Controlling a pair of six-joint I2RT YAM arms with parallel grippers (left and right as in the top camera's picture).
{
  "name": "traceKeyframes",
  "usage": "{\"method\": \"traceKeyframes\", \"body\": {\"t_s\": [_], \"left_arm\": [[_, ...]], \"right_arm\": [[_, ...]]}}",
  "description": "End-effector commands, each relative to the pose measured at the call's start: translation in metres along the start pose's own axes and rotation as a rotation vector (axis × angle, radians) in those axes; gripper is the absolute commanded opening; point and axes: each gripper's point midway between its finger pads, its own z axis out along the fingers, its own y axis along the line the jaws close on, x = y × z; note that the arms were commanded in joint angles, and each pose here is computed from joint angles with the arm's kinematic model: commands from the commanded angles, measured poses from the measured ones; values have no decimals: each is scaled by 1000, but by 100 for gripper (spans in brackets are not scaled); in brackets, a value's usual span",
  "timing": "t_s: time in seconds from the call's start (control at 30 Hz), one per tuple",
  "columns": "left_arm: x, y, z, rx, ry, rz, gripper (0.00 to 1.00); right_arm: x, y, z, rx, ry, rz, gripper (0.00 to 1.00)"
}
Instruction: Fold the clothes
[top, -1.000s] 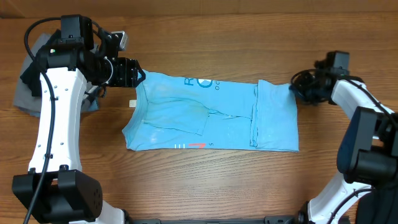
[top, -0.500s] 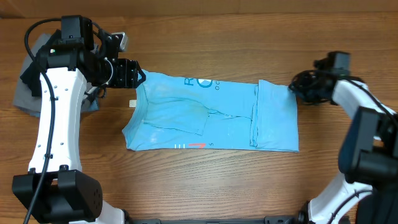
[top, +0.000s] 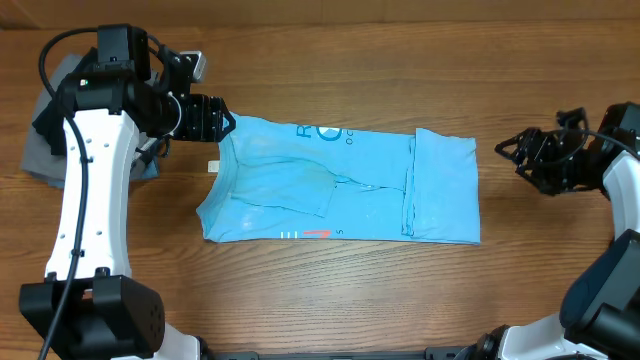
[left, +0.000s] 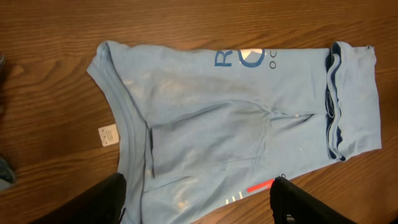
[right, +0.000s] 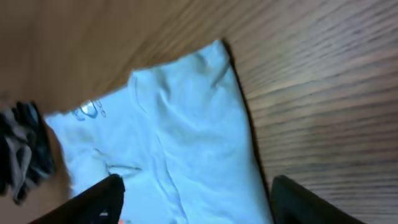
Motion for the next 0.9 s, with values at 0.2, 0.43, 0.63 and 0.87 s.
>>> {"method": "traceKeyframes", "body": {"t_s": [0.2, 0.43, 0.63, 0.87], "left_arm": [[-12, -8, -24, -14, -78, 117, 83], [-10, 1, -24, -60, -64, 112, 100], [-10, 1, -24, -60, -65, 112, 100], [-10, 1, -24, -60, -66, 113, 100]], "right_arm": [[28, -33, 42, 11, 132, -115, 83], [45, -55, 73, -4, 232, -54, 81], [64, -44, 94, -98, 315, -76, 71], [88, -30, 112, -68, 414, -154, 55]]}}
